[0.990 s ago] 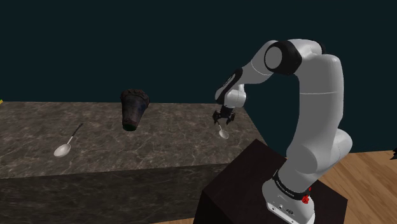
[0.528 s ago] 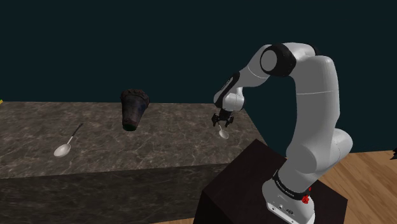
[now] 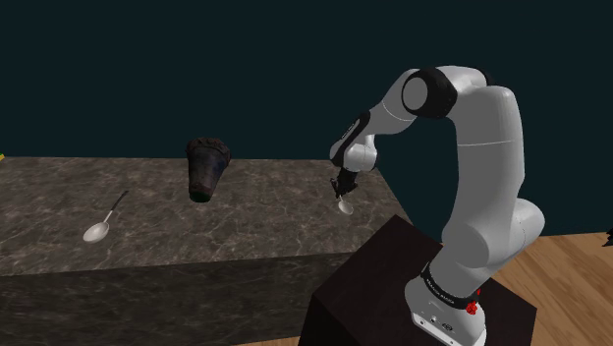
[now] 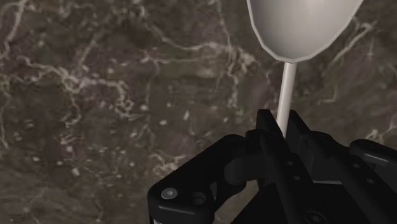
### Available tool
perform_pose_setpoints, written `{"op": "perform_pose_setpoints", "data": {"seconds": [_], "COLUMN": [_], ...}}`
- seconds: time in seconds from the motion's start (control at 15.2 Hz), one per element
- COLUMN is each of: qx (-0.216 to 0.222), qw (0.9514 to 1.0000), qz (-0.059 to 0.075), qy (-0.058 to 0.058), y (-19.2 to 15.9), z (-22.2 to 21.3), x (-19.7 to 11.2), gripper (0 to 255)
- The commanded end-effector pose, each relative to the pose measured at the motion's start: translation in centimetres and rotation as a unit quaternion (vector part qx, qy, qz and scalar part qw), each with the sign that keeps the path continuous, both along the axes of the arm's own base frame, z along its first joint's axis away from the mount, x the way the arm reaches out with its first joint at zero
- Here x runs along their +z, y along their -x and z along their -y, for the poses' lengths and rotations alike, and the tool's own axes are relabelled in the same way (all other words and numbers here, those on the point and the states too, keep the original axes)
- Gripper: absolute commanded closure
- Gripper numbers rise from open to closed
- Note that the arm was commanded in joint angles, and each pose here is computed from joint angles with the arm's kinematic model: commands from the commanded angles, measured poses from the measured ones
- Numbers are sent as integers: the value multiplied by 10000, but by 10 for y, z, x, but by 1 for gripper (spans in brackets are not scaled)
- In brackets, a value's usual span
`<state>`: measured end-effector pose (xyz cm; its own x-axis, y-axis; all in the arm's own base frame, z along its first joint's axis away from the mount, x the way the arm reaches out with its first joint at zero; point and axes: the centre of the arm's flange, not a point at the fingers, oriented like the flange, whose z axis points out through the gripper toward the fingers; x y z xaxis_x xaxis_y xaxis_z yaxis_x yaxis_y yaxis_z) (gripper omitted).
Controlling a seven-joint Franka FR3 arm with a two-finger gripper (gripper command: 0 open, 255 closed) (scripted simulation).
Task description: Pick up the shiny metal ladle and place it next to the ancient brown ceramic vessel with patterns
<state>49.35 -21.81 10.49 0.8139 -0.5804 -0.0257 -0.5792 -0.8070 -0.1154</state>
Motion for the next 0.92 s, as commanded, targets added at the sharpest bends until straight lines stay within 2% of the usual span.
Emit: {"op": "perform_pose_setpoints", "data": {"seconds": [0.0,0.33,0.86], "qx": [0,0,0], "qw": [10000,10000,10000], "qz": [0,0,0], "qy": [0,0,0], "y": [0,0,0], "z": [0,0,0], "x": [0,0,42], "gripper": [255,255,255]}}
